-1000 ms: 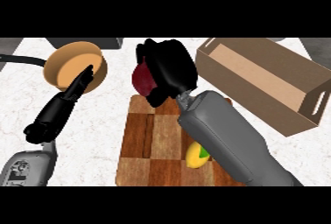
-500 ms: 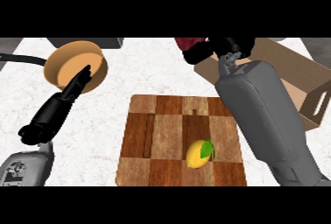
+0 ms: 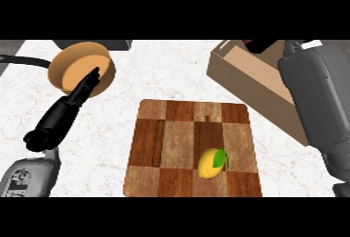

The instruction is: Pick the pear from the cutting board and place it in the cardboard box

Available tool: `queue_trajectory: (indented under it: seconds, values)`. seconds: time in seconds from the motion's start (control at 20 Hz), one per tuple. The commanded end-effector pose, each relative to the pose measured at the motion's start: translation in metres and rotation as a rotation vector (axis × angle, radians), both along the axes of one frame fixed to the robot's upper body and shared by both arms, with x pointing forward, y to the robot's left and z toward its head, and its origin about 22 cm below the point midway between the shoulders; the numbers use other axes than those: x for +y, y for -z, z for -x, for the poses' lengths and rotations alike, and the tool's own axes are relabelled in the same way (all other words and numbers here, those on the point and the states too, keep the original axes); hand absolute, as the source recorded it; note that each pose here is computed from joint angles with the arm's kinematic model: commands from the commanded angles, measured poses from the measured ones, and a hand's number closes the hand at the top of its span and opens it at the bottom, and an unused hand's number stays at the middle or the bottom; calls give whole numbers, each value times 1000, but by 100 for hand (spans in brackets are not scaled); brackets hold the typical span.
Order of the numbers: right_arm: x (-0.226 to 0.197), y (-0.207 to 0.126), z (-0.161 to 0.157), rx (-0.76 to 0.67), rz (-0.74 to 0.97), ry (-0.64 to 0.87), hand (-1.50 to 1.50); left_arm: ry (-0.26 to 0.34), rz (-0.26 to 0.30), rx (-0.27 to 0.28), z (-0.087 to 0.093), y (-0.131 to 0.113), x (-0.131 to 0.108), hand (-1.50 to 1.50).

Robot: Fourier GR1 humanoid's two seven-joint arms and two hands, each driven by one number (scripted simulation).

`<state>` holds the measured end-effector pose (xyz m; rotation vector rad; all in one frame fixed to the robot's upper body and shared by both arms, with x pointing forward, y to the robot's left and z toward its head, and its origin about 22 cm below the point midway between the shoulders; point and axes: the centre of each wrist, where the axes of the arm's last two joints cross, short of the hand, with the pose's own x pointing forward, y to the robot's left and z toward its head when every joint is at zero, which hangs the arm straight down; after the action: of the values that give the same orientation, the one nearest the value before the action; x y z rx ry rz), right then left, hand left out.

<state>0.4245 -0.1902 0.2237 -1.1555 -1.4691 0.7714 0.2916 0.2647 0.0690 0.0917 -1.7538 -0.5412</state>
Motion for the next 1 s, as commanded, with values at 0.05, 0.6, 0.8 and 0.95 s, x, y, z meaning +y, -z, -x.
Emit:
queue_trajectory:
  seconds: [0.05, 0.6, 0.8, 0.95]
  values:
    - [-54, 11, -16, 268, 28, 16, 150, 5, -14, -3, 1, 10, -6, 0]
    - [-109, 34, -30, 595, 70, -37, -150, -4, -6, -1, -2, 9, -23, 0]
    - [-127, 44, -26, 560, 0, -205, -150, 23, -1, -3, 7, 1, -12, 0]
    - [-124, 56, -23, 416, -104, -278, -150, -8, -9, -1, -5, -5, 3, 0]
